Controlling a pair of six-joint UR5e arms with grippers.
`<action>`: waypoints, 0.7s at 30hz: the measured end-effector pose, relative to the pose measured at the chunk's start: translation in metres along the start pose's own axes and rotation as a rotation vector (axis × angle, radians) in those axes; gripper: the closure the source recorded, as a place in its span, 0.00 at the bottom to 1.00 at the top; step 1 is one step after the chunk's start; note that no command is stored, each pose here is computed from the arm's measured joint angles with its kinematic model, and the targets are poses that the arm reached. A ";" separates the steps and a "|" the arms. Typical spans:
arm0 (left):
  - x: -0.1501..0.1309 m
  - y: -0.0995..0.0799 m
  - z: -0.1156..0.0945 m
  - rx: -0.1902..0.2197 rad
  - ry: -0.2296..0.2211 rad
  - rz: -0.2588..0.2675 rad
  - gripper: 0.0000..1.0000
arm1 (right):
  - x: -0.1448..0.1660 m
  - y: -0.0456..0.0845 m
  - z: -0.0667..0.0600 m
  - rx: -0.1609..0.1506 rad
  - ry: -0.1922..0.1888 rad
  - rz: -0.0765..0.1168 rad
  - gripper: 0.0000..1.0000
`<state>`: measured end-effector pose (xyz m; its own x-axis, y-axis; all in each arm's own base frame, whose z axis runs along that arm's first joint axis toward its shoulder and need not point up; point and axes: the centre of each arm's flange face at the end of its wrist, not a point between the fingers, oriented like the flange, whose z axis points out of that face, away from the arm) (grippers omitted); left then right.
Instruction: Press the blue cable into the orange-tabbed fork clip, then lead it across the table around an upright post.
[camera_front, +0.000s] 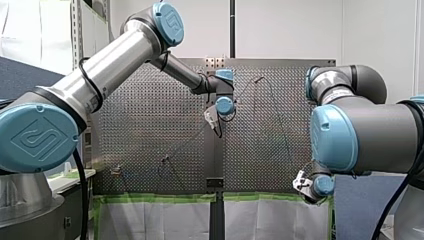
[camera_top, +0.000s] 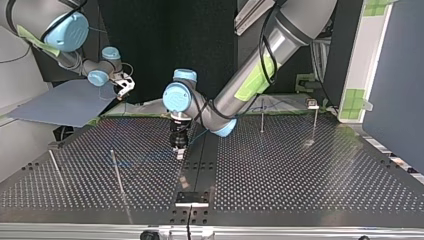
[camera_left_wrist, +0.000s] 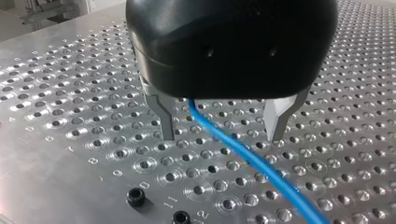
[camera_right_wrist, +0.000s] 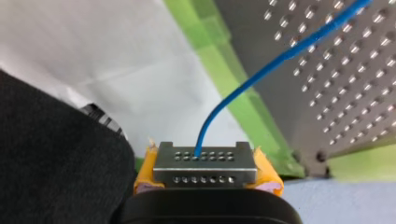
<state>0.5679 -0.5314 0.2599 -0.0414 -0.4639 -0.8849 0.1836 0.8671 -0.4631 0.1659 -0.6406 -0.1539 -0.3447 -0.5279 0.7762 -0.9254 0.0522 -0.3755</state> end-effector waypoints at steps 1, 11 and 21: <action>0.000 0.000 0.000 0.000 0.001 0.001 0.07 | -0.001 0.002 0.001 -0.006 0.001 0.002 1.00; 0.001 0.001 -0.001 -0.004 0.011 0.007 0.07 | 0.005 0.012 0.012 -0.023 0.023 0.015 1.00; 0.000 0.003 0.000 -0.011 0.011 0.010 0.07 | 0.021 0.012 0.023 -0.015 0.055 0.014 1.00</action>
<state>0.5680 -0.5288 0.2585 -0.0505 -0.4532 -0.8900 0.1734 0.8736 -0.4546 0.1514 -0.6708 -0.1538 -0.3658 -0.4794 0.7977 -0.9223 0.0721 -0.3797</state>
